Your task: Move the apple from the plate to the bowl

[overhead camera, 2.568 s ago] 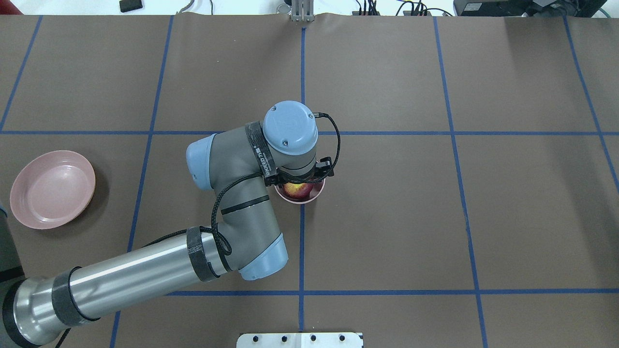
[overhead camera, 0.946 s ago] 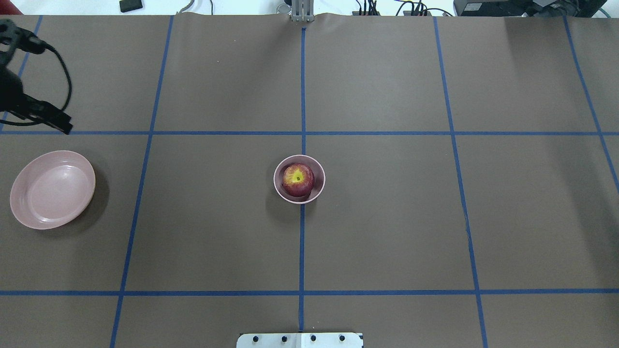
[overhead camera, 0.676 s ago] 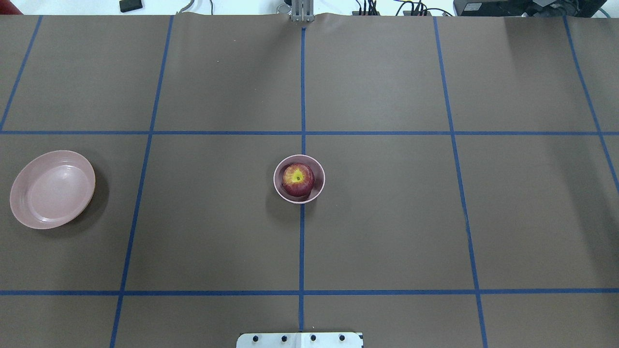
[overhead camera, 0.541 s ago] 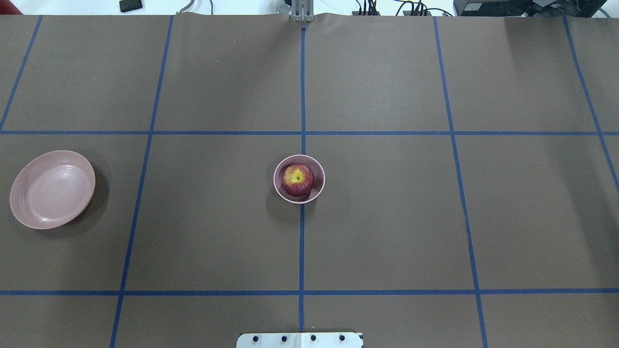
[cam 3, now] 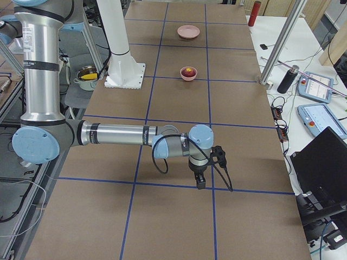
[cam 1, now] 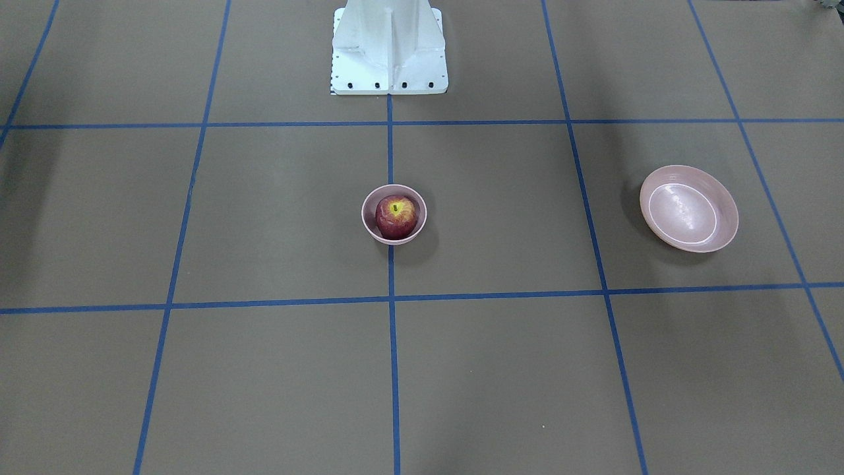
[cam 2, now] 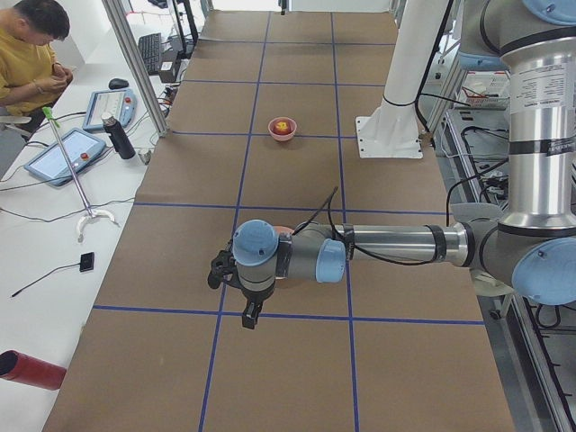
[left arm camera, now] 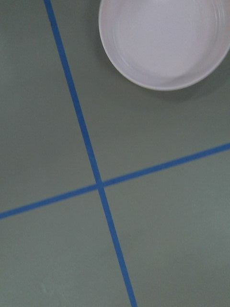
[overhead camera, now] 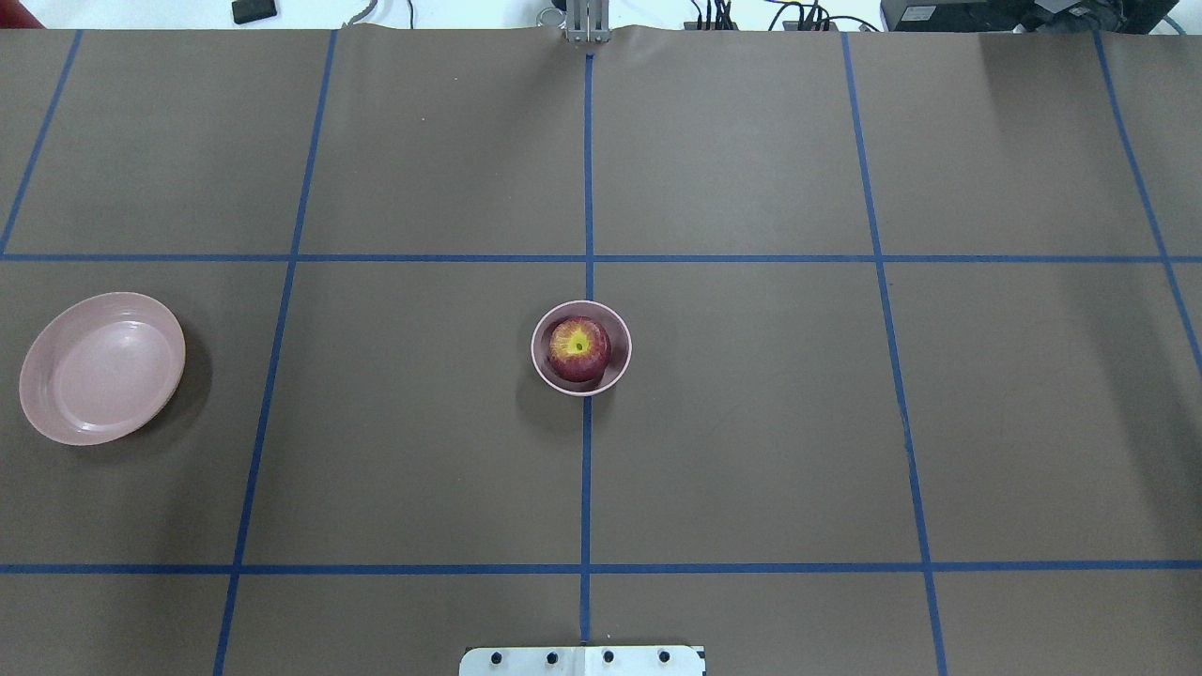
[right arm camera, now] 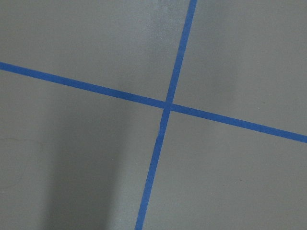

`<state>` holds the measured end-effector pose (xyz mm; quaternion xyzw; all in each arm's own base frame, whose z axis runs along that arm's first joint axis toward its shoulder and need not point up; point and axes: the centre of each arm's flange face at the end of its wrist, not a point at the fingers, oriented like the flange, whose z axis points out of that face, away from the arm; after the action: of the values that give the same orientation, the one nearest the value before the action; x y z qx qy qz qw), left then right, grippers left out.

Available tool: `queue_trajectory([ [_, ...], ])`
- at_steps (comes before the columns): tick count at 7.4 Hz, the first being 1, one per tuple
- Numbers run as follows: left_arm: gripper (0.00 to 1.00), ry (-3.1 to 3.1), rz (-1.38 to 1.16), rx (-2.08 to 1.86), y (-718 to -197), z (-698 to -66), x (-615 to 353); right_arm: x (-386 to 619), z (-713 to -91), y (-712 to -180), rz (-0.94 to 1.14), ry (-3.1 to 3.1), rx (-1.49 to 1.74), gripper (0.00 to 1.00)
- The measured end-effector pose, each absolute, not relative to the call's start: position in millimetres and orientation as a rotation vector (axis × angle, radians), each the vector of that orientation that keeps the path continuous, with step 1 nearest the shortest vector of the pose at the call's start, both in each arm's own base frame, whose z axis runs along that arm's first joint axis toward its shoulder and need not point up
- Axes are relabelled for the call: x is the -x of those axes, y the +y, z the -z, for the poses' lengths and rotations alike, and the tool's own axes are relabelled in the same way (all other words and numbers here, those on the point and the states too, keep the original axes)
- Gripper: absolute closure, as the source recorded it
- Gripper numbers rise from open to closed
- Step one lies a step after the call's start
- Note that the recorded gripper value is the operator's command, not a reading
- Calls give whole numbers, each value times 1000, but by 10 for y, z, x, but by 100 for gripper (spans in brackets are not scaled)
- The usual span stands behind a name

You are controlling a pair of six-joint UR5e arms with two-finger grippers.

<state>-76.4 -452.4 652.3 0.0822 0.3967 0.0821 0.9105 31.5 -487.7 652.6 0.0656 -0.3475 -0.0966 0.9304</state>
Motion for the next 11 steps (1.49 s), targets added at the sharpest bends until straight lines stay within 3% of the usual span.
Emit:
queue_trajectory([
  [11, 2, 766, -137, -137, -4464, -6266, 942, -722, -6318, -4841, 107, -788, -161, 0],
])
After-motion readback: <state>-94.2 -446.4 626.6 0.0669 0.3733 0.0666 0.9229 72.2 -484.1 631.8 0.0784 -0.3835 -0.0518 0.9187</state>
